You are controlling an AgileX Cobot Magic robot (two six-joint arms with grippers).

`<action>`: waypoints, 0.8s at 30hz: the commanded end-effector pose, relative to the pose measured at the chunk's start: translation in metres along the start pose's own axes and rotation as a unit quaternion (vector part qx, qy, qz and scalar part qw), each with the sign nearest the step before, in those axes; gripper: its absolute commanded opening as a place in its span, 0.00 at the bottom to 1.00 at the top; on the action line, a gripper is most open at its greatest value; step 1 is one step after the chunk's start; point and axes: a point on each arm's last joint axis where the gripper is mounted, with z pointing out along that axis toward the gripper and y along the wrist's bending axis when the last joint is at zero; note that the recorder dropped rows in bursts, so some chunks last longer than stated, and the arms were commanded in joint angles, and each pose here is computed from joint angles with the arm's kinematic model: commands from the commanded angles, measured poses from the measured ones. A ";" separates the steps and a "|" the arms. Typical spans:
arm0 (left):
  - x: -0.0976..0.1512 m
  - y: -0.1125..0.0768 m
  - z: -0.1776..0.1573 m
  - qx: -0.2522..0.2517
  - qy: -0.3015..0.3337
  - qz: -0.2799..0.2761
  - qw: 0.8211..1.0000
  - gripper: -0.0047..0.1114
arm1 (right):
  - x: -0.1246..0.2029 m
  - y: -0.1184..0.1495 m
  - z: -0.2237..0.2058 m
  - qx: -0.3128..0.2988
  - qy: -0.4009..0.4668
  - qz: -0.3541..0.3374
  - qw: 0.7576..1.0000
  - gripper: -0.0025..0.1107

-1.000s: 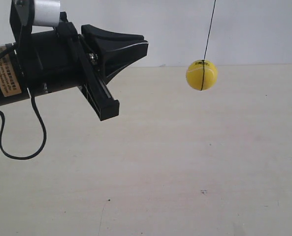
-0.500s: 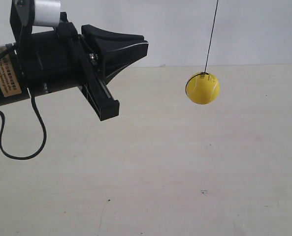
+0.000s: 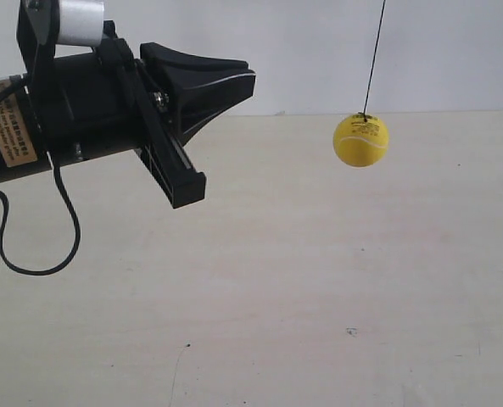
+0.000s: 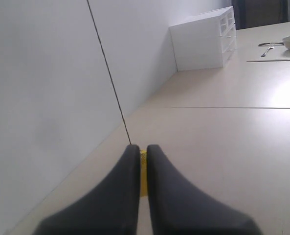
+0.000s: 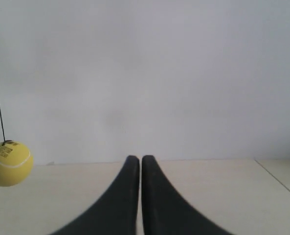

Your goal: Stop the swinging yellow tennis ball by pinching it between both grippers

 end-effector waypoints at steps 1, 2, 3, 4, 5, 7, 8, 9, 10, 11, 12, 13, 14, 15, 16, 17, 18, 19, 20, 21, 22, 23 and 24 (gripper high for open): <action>-0.001 -0.002 0.000 -0.001 -0.002 -0.008 1.000 0.08 | 0.010 -0.004 -0.007 0.022 0.041 0.010 0.999 0.02; -0.001 -0.002 0.000 -0.001 -0.002 -0.008 1.000 0.08 | 0.014 -0.005 -0.007 0.029 0.061 0.012 0.998 0.02; -0.001 -0.002 0.000 -0.001 -0.002 -0.008 1.000 0.08 | 0.016 -0.006 -0.008 0.034 0.076 0.013 0.996 0.02; -0.001 -0.002 0.000 -0.001 -0.002 -0.008 1.000 0.08 | 0.019 -0.006 -0.008 0.037 0.089 0.014 0.995 0.02; -0.001 -0.002 0.000 0.000 -0.003 -0.008 1.000 0.08 | 0.021 -0.007 -0.008 0.041 0.102 0.014 0.994 0.02; -0.001 -0.002 0.000 0.000 -0.003 -0.008 1.000 0.08 | 0.025 -0.008 -0.010 0.049 0.124 0.021 0.991 0.02; -0.001 -0.002 0.000 0.000 -0.003 -0.008 1.000 0.08 | 0.026 -0.008 -0.010 0.051 0.132 0.022 0.990 0.02; -0.001 -0.002 0.000 -0.001 -0.002 -0.008 1.000 0.08 | 0.028 -0.009 -0.010 0.053 0.140 0.022 0.988 0.02; -0.001 -0.002 0.000 -0.001 -0.001 -0.008 1.000 0.08 | 0.030 -0.009 -0.011 0.057 0.152 0.022 0.986 0.02; -0.001 -0.002 0.000 -0.001 -0.001 -0.008 1.000 0.08 | 0.032 -0.010 -0.012 0.060 0.161 0.022 0.985 0.02; -0.001 -0.002 0.000 -0.001 -0.001 -0.008 1.000 0.08 | 0.033 -0.010 -0.012 0.063 0.172 0.022 0.983 0.02; -0.001 -0.002 0.000 -0.001 -0.001 -0.008 1.000 0.08 | 0.034 -0.011 -0.013 0.064 0.177 0.021 0.982 0.02; -0.001 -0.002 0.000 -0.001 -0.001 -0.008 1.000 0.08 | 0.034 -0.011 -0.013 0.063 0.178 0.014 0.982 0.02; -0.001 -0.002 0.000 -0.001 -0.001 -0.008 1.000 0.08 | 0.034 -0.010 -0.013 0.062 0.178 0.008 0.982 0.02; -0.001 -0.002 0.000 -0.001 -0.001 -0.008 1.000 0.08 | 0.034 -0.010 -0.013 0.060 0.179 -0.002 0.982 0.02; -0.001 -0.002 0.000 -0.001 -0.001 -0.008 1.000 0.08 | 0.035 -0.010 -0.013 0.057 0.181 -0.016 0.982 0.02; -0.001 -0.002 0.000 -0.001 -0.001 -0.008 1.000 0.08 | 0.035 -0.011 -0.013 0.055 0.184 -0.031 0.981 0.02; -0.001 -0.002 0.000 -0.001 -0.001 -0.008 1.000 0.08 | 0.035 -0.011 -0.013 0.054 0.186 -0.038 0.980 0.02; -0.001 -0.002 0.000 -0.001 -0.001 -0.008 1.000 0.08 | 0.035 -0.011 -0.013 0.053 0.187 -0.043 0.980 0.02; -0.001 -0.002 0.000 -0.001 -0.001 -0.008 1.000 0.08 | 0.036 -0.011 -0.013 0.053 0.190 -0.046 0.979 0.02; -0.001 -0.002 0.000 -0.001 -0.001 -0.008 1.000 0.08 | 0.036 -0.011 -0.013 0.053 0.191 -0.046 0.979 0.02; -0.001 -0.002 0.000 -0.001 -0.001 -0.008 1.000 0.08 | 0.036 -0.011 -0.014 0.054 0.192 -0.046 0.979 0.02; -0.001 -0.002 0.000 -0.001 -0.001 -0.008 1.000 0.08 | 0.037 -0.011 -0.014 0.054 0.196 -0.048 0.978 0.02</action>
